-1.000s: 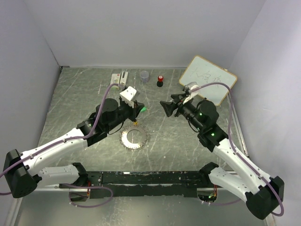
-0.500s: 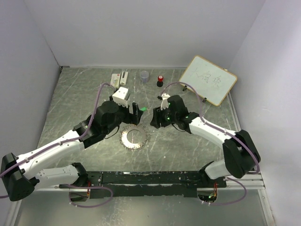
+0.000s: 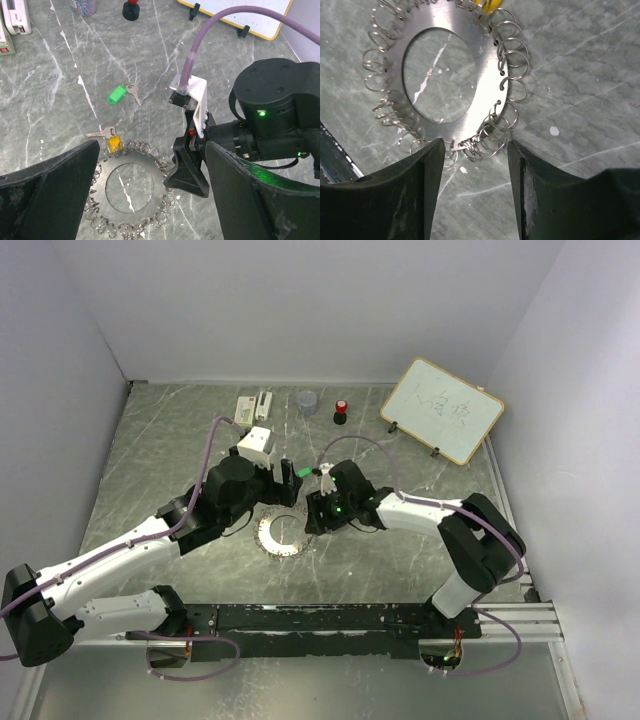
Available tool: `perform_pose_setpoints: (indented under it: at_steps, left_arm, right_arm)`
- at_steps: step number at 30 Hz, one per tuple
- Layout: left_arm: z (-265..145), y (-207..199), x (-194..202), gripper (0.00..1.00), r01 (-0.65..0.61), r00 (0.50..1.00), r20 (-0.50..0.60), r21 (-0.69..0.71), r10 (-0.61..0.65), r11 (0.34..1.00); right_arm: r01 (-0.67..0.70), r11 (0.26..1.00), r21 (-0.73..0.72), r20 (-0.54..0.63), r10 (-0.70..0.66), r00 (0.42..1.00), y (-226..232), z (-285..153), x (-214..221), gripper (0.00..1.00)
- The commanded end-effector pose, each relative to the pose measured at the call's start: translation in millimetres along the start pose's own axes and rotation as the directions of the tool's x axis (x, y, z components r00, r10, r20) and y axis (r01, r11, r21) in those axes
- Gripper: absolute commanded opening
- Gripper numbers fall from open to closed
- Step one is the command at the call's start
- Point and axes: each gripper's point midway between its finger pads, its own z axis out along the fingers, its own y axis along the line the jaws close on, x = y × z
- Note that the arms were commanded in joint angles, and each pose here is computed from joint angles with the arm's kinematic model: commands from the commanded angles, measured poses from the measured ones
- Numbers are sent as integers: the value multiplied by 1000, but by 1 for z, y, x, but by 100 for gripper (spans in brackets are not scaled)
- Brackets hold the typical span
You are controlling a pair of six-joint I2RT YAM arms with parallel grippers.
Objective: Put the keys on the keyring
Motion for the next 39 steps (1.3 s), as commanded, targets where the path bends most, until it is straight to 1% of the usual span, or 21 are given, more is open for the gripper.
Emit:
perform_pose_setpoints:
  at_steps: [1,10,16,18,20,24,26,28,29,31,34,39]
  left_arm:
    - [0,5,2,98,7,1000,-1,-23,-7,1000]
    - [-1,8,1,98,1,1000,0,-32,-1,999]
    - [-2,11,0,97,-6,1000,0,-46,6,999]
    - [-3,12,0,97,-7,1000,-1,-50,7,999]
    - [-4,14,-1,97,-7,1000,3,-56,7,998]
    - [-5,17,-2,97,-6,1000,7,-64,6,998]
    - [-6,18,-2,97,-7,1000,9,-69,7,998]
    - [-6,20,-3,97,-7,1000,10,-74,8,997]
    - [-6,20,-4,97,-5,1000,12,-74,6,997]
    - [-7,20,-4,97,-4,1000,13,-75,5,997]
    - [-8,20,-7,97,-2,1000,20,-75,3,997]
    - [-10,21,-10,97,2,1000,28,-79,0,997]
  right_arm:
    - [0,1000,14,1,0,1000,-3,12,1,54]
    - [30,994,105,20,-32,999,-20,28,-13,55]
    - [58,987,150,-17,-56,998,-33,48,-11,55]
    - [68,984,165,-36,-63,997,-36,53,-7,53]
    - [79,980,184,-56,-70,996,-37,56,-1,47]
    - [85,972,220,-105,-63,992,-44,59,14,25]
    - [89,966,244,-124,-60,990,-48,60,20,16]
    - [94,961,262,-129,-61,990,-51,59,23,4]
    - [96,958,270,-127,-63,990,-52,57,23,1]
    - [99,953,286,-108,-71,992,-53,54,18,0]
    - [109,951,290,-44,-100,994,-48,45,3,0]
    - [138,958,253,129,-175,976,-26,16,-38,0]
